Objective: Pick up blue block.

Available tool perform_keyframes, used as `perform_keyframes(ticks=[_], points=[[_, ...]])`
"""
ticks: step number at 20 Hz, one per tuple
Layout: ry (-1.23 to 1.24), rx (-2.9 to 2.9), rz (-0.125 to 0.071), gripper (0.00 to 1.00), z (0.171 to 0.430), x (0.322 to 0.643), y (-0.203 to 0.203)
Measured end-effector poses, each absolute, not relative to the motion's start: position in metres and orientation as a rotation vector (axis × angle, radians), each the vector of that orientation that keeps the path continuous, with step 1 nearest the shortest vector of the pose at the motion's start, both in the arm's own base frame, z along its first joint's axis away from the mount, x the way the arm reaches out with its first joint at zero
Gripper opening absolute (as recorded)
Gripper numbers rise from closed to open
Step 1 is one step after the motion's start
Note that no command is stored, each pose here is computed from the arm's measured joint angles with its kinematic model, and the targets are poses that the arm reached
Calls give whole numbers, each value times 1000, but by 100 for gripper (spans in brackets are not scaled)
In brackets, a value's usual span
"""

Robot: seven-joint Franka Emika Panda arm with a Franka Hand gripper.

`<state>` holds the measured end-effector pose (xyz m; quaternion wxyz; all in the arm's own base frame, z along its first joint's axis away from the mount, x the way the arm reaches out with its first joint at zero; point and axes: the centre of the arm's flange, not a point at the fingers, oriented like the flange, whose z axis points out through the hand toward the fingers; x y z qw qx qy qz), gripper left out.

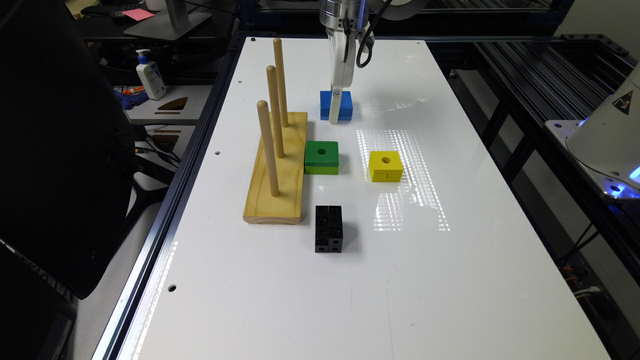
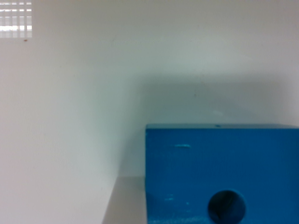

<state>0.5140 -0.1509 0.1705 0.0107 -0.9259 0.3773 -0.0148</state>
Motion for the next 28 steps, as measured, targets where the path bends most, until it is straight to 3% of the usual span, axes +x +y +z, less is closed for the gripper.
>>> perform_keyframes(ticks=[9, 22, 28], points=[[1178, -2889, -51, 0, 176, 515, -152], [1180, -2898, -38, 0, 241, 516, -153], [1181, -2902, -44, 0, 279, 513, -153]])
